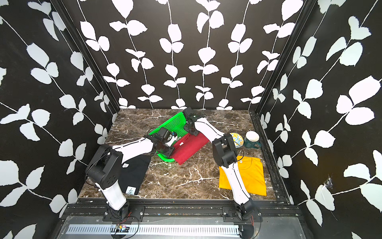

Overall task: Put the folded t-shirts into the basket
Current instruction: Move the bin to the center of the board, then place the T-shirt in the bin, then pick up the T-shirt from the center of the board.

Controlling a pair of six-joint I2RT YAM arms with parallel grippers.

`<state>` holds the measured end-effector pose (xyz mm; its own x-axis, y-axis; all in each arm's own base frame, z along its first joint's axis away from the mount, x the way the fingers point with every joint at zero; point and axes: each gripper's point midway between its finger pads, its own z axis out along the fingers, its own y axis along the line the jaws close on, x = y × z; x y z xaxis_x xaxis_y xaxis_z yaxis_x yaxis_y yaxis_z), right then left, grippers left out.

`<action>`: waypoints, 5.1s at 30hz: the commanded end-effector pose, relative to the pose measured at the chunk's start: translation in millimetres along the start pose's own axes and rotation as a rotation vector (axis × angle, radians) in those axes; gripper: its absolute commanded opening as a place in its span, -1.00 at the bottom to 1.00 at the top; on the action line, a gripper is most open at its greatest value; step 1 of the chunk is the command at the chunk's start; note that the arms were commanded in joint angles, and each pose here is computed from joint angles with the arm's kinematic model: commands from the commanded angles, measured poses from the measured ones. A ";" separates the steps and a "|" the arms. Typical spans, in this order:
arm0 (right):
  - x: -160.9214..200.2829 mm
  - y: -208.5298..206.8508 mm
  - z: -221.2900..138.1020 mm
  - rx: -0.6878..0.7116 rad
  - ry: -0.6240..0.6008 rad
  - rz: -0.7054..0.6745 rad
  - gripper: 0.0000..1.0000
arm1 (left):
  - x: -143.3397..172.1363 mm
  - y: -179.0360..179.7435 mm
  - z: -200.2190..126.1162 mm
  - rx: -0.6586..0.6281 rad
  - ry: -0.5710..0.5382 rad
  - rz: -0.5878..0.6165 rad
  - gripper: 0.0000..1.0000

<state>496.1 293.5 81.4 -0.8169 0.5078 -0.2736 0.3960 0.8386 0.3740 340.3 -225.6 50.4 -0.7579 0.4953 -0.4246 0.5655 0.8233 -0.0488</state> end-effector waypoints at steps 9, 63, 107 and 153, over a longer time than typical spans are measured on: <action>-14.3 -7.4 2.7 0.016 0.003 0.066 -1.00 | 7.8 -20.7 23.6 0.058 0.033 -0.087 -1.00; -39.0 33.5 -213.6 -0.185 -0.249 -0.135 -1.00 | -48.0 -76.0 -193.5 0.148 -0.434 0.087 -1.00; -17.3 78.1 -78.0 -0.255 -0.068 -0.104 -0.03 | -1.8 20.7 -97.2 -0.272 -0.244 0.023 0.15; 246.3 -306.1 -99.8 0.222 0.432 -0.279 -0.38 | -12.2 -192.8 -144.8 0.176 -0.540 0.500 0.24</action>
<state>202.5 150.7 16.6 -0.9742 0.1638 -0.1550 0.1375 0.9762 0.1677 189.6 -354.7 196.9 -0.1474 0.5695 -0.8086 0.8966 0.4221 0.1339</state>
